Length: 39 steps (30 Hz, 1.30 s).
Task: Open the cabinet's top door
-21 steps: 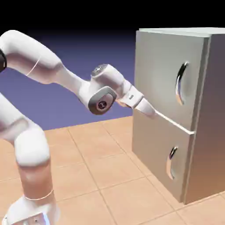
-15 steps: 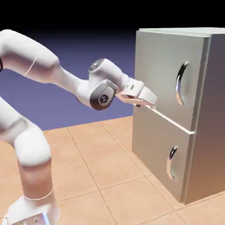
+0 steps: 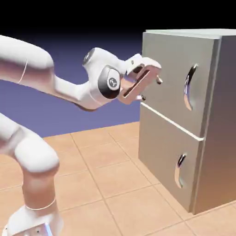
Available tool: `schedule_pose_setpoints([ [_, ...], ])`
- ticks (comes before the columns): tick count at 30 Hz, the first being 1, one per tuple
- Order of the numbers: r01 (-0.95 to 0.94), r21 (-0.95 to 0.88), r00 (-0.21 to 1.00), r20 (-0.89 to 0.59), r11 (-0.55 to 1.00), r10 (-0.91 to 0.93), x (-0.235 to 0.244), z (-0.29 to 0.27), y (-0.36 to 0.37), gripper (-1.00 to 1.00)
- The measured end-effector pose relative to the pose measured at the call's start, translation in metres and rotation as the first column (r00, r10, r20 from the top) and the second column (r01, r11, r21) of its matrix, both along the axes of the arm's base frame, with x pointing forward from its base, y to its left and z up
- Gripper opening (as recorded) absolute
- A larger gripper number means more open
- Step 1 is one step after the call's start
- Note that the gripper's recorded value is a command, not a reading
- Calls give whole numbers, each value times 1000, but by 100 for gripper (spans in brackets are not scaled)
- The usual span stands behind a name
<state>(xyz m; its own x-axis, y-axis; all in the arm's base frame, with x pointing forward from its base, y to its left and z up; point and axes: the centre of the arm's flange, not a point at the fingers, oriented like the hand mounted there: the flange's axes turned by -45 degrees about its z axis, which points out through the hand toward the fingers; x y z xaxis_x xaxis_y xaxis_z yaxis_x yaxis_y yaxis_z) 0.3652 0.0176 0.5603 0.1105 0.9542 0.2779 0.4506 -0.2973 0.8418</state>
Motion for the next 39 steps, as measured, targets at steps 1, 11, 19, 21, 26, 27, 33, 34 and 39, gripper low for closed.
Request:
schedule_pose_setpoints([
  [1,-24,-46,1000,15,999,24,-1,3,-1,100],
  [11,-168,-498,963,101,851,249,-13,20,-22,100],
  [19,-168,-790,918,94,590,386,-15,21,-48,100],
  [21,-155,-845,907,83,511,413,-15,19,-55,100],
  [26,-109,-948,885,43,298,463,-11,11,-75,100],
  [27,-98,-962,882,33,253,471,-10,9,-79,100],
  [33,-27,-999,868,-34,-22,496,0,-8,-104,100],
  [34,-14,-998,866,-46,-68,497,2,-12,-108,100],
  [39,45,-955,865,-110,-292,490,14,-32,-128,100],
])
